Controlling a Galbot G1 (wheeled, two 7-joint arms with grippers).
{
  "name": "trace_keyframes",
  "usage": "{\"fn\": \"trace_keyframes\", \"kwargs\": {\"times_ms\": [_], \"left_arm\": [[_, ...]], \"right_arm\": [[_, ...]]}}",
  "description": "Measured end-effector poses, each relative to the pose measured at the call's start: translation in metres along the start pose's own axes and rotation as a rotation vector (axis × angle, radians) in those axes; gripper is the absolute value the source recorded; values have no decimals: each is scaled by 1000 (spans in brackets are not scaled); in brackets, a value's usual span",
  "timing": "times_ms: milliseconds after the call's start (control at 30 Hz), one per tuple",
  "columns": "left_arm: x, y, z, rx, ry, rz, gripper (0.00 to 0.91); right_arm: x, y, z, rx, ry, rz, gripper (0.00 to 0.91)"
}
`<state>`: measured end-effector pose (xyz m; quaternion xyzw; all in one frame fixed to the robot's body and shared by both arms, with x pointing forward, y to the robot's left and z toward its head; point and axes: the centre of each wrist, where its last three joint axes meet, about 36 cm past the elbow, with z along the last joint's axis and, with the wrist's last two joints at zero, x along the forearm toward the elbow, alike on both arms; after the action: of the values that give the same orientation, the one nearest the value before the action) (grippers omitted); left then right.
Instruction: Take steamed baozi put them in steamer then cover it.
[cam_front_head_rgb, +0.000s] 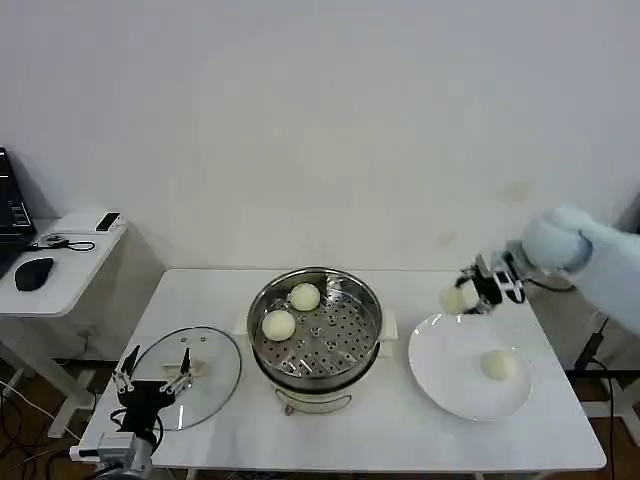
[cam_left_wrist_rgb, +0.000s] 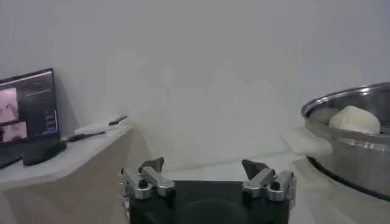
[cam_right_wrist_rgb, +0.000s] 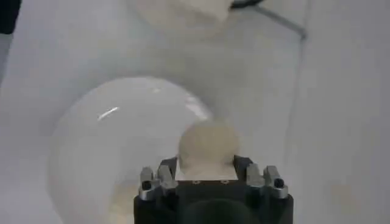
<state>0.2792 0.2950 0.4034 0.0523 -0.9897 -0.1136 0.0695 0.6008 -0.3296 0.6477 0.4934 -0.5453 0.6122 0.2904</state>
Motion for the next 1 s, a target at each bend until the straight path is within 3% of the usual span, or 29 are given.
{"fn": "trace_keyframes", "kwargs": {"times_ms": [233, 500, 767, 1000], "left_arm": [[1, -2, 0, -3, 2, -11, 907], [6, -1, 1, -8, -4, -35, 907], [12, 1, -1, -7, -3, -56, 907], [15, 3, -1, -8, 2, -72, 907]], "right_arm": [[13, -33, -70, 164, -53, 17, 635], [1, -43, -149, 369, -108, -7, 645], [-27, -39, -207, 552, -138, -35, 635], [-51, -25, -241, 659, -194, -75, 635]]}}
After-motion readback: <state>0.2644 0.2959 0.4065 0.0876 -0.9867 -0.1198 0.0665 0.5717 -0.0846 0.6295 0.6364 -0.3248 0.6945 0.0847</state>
